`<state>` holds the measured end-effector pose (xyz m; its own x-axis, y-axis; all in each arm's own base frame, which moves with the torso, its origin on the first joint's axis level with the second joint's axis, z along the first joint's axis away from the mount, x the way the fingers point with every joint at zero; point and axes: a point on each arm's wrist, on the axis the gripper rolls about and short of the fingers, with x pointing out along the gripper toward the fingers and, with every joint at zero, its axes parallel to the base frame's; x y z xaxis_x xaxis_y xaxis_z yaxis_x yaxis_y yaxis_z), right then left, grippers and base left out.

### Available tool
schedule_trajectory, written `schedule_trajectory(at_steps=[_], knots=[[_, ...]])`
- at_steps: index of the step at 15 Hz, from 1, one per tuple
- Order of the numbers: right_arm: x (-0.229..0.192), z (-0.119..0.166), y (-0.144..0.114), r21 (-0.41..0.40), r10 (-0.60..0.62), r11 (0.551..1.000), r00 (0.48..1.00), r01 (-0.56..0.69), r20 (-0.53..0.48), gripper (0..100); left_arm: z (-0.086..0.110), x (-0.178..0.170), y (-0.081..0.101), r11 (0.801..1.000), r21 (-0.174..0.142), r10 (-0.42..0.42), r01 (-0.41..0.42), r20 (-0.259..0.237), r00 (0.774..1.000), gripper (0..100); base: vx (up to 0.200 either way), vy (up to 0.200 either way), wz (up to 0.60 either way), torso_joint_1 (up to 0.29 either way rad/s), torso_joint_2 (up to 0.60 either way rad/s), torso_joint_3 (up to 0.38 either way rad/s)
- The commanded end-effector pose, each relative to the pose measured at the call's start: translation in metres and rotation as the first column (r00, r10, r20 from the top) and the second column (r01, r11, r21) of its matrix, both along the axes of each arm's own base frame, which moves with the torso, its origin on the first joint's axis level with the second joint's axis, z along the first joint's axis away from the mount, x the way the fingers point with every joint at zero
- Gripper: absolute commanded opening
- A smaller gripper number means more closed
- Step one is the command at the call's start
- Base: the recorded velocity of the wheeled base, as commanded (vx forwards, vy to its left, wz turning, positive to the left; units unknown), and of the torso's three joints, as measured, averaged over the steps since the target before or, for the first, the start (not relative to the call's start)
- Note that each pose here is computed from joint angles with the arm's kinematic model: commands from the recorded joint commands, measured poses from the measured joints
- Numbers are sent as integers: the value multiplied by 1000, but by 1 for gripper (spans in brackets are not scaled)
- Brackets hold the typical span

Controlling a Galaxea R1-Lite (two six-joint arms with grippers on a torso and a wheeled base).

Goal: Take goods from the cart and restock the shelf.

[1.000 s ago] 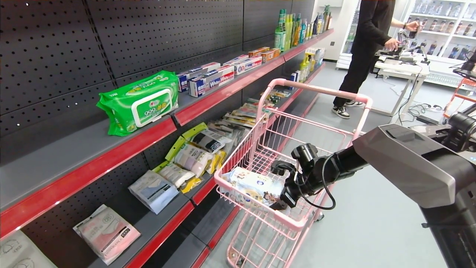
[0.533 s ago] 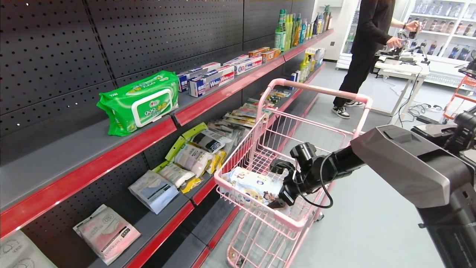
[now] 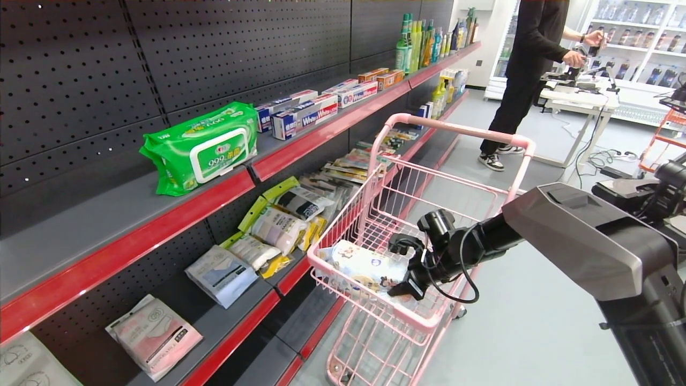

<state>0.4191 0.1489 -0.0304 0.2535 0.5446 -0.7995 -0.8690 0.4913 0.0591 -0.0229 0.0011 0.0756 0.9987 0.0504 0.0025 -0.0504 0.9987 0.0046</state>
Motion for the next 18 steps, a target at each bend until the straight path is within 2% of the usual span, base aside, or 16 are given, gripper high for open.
schedule_trajectory(at_steps=[1, 3, 4, 6, 9, 14, 15, 18], knots=[[2, -3, -7, -2, -17, 1000, 1000, 17, -8, 0, 0, 0, 0, 1000, 0, 0, 0, -1, 1000, 100, 0, 0, 0, 0, 0, 0], [7, 20, -19, 37, -69, 997, 998, 68, 13, 0, 0, 0, 0, 1000, 0, 0, 0, -1, 1000, 100, 0, 0, 0, 0, 0, 0], [4, 45, -21, 82, -127, 989, 992, 126, 8, 0, 0, 0, 0, 1000, 0, 0, 0, -1, 1000, 100, 0, 0, 0, 0, 0, 0], [-5, 74, -24, 125, -196, 973, 981, 196, -9, 0, 0, 0, 0, 1000, 0, 0, 0, -1, 1000, 100, 0, 0, 0, 0, 0, 0], [-17, 97, -33, 128, -228, 966, 974, 224, 17, 0, 0, 0, 0, 1000, 0, 0, 0, -1, 1000, 100, 0, 0, 0, 0, 0, 0], [-48, 144, -61, 79, -367, 930, 924, 360, 110, 0, 0, 0, 0, 1000, 0, 0, 0, -1, 1000, 100, 0, 0, 0, 0, 0, 0], [-61, 164, -67, 86, -428, 903, 893, 420, 140, 0, 0, 0, 0, 1000, 0, 0, 0, -1, 1000, 100, 0, 0, 0, 0, 0, 0], [-93, 199, -75, 124, -567, 824, 803, 553, 183, 0, 0, 0, 0, 1000, 0, 0, 0, -1, 1000, 100, 0, 0, 0, 0, 0, 0]])
